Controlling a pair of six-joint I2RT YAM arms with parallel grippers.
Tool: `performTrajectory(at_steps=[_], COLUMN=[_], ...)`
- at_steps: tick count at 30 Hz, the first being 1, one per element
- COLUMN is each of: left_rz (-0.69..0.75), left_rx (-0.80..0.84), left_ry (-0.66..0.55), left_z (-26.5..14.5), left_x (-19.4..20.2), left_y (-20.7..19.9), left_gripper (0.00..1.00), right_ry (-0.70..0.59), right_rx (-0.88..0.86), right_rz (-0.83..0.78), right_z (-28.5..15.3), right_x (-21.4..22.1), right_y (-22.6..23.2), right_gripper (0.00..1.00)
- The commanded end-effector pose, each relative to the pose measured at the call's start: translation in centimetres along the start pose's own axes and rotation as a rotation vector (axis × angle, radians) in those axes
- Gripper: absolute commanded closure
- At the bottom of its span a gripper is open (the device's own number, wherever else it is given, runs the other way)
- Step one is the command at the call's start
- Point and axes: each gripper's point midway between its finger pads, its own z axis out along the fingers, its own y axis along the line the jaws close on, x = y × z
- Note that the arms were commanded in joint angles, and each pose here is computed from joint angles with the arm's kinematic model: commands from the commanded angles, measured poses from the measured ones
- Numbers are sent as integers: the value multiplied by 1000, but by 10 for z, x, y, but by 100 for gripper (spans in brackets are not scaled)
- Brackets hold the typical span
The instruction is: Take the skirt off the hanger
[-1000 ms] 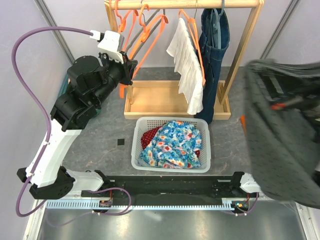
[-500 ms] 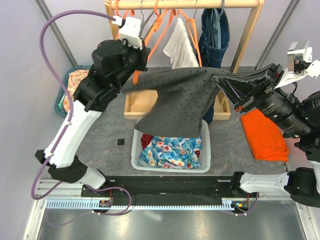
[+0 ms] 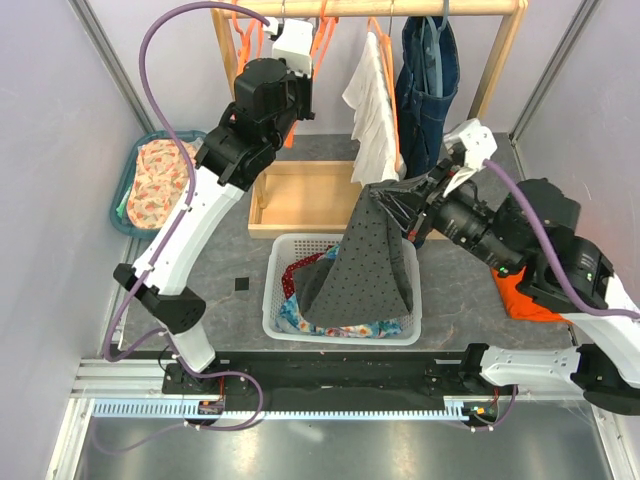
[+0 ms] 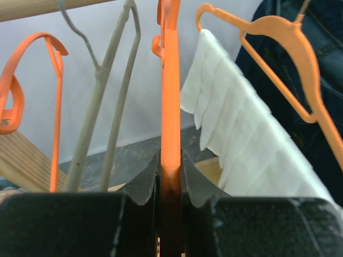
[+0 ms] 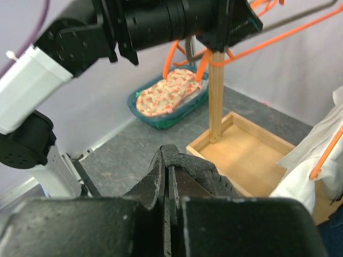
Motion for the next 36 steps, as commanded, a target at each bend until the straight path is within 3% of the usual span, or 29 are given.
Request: performTrajectory(at_steps=[1,9,21,30,32,36], left_rz=[-34,-27,-24,-7,-8,-5], left_rx=[-75,-86,-75,-68,-59,-56], left_ry=[-139,-101,3,47,43,53], left_z=[3,15,27,29,25,20], left_x=[-45,-27,12,31,28,32], left_y=[24,22,21,19,19,21], left_gripper=[98,98,98,98,91,89], right_ry=[-103,15,290,383,410,539], right_rx=[39,111,213,243,232,278], right_rz=[29,-6,-17,-19,3,56], right_z=[-8,15,54,67,70,66], right_x=[-24,31,174,229,242,302], right_y=[-8,-21,-42,-48,-45,-50], right_gripper=[100,100,100,100,100,100])
